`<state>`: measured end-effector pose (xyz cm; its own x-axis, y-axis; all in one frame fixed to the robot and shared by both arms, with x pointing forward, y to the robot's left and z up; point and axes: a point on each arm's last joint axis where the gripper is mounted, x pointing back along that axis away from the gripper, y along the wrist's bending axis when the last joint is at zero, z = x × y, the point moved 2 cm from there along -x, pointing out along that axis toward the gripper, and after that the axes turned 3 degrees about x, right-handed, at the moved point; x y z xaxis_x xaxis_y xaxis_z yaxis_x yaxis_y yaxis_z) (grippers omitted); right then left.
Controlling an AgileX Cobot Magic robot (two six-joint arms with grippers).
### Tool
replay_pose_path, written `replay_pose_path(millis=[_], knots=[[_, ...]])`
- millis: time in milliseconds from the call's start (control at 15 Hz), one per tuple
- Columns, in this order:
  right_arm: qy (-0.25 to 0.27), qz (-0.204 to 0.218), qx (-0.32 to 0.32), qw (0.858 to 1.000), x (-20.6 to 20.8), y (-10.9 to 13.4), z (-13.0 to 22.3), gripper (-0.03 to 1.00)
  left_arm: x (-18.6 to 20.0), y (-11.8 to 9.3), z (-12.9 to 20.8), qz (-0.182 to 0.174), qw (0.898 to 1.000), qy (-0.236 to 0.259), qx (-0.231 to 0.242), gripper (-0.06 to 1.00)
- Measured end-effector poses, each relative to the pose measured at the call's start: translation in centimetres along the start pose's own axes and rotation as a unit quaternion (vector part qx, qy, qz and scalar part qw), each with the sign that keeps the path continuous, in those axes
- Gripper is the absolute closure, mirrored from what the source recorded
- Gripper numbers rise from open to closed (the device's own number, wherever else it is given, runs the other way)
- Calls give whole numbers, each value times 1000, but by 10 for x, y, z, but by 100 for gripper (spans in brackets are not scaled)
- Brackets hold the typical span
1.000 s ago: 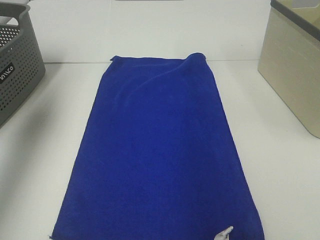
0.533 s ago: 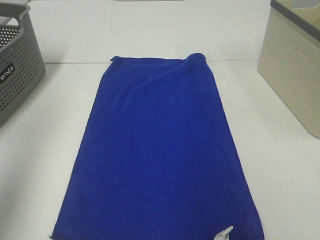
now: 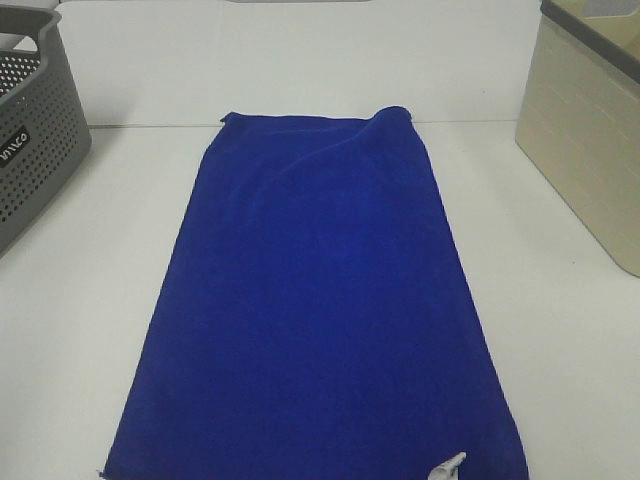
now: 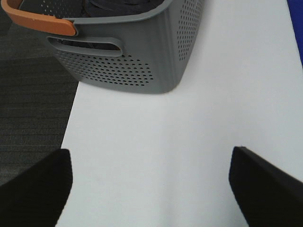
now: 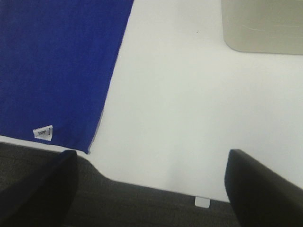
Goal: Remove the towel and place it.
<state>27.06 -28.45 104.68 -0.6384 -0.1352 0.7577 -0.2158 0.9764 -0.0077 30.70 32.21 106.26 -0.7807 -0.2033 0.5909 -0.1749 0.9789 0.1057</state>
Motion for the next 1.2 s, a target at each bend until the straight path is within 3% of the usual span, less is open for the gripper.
replay_pose_path(millis=[200, 333, 467, 600, 867, 1200], knots=[[-47, 10, 34, 998, -5, 2, 20, 15, 23, 2, 18, -1, 997, -76, -1, 10], [-70, 15, 47, 996, -6, 3, 25, 15, 31, 0, 22, 8, 995, -97, 8, 10], [-88, 19, 52, 995, -6, 4, 31, 15, 37, -5, 37, 35, 996, -74, 24, 10], [-106, 23, 56, 993, -4, 5, 37, 15, 41, -13, 48, 69, 994, -86, 20, 10], [-106, 22, 56, 993, -4, 5, 37, 15, 42, -14, 48, 80, 993, -87, 17, 10], [-104, 22, 56, 993, -4, 5, 37, 15, 42, -14, 48, 128, 988, -90, -13, 10]])
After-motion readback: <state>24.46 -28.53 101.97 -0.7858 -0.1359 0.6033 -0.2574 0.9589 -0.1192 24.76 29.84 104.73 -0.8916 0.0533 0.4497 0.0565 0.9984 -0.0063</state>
